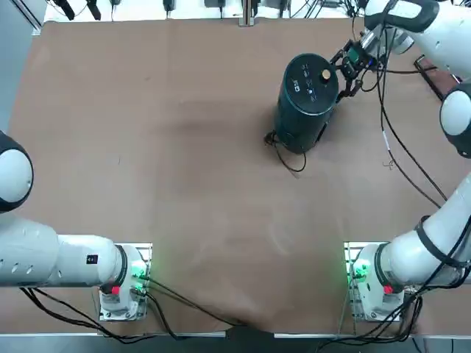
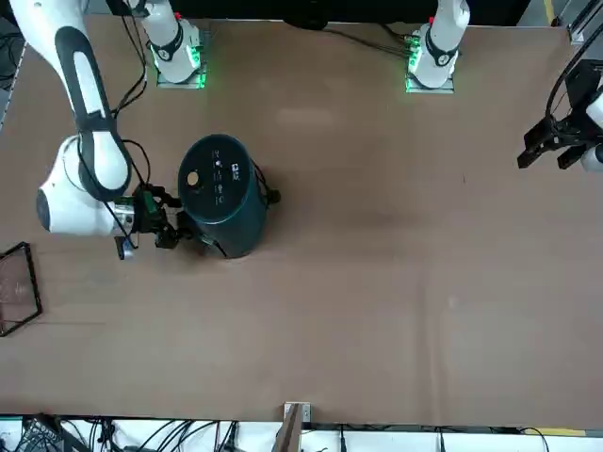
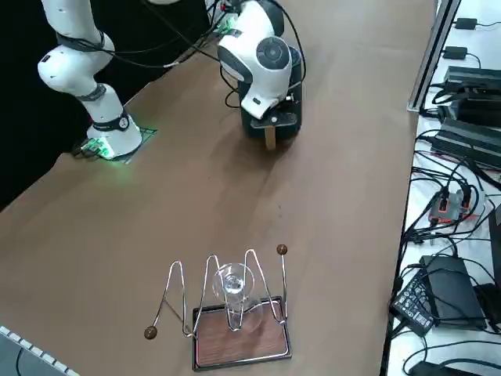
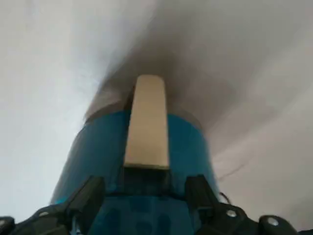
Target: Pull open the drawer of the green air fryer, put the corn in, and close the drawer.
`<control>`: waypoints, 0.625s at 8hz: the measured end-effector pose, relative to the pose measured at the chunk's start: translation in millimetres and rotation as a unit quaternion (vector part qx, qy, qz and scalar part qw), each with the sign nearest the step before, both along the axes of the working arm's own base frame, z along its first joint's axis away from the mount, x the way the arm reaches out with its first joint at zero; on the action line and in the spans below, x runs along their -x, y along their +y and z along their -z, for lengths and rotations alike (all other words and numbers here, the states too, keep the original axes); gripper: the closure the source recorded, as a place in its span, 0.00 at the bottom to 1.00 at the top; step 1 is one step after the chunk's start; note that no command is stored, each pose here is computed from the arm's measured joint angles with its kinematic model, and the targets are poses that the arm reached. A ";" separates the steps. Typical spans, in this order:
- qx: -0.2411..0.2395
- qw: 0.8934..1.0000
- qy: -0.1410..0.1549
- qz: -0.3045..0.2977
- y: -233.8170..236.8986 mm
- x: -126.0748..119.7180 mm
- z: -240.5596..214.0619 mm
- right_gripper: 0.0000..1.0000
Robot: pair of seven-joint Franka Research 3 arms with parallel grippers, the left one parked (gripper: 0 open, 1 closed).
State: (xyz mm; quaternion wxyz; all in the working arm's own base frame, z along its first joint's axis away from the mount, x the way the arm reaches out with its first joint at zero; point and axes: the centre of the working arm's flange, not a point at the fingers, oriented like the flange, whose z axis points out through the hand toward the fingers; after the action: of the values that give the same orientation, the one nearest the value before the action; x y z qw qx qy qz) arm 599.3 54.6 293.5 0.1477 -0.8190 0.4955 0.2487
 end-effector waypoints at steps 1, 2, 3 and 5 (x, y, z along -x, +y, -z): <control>0.009 1.000 -0.005 -0.013 -7.8 -0.4 -20.3 0.00; 0.021 0.999 -0.020 -0.031 -13.1 -3.7 -47.7 0.00; 0.029 0.997 -0.045 -0.058 -15.4 -8.7 -78.6 0.00; 0.049 0.981 -0.096 -0.163 -23.5 -15.3 -136.1 0.00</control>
State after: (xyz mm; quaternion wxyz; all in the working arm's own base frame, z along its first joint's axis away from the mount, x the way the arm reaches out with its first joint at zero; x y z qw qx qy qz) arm 614.6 31.1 429.6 0.1116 -0.9150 0.3508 0.1649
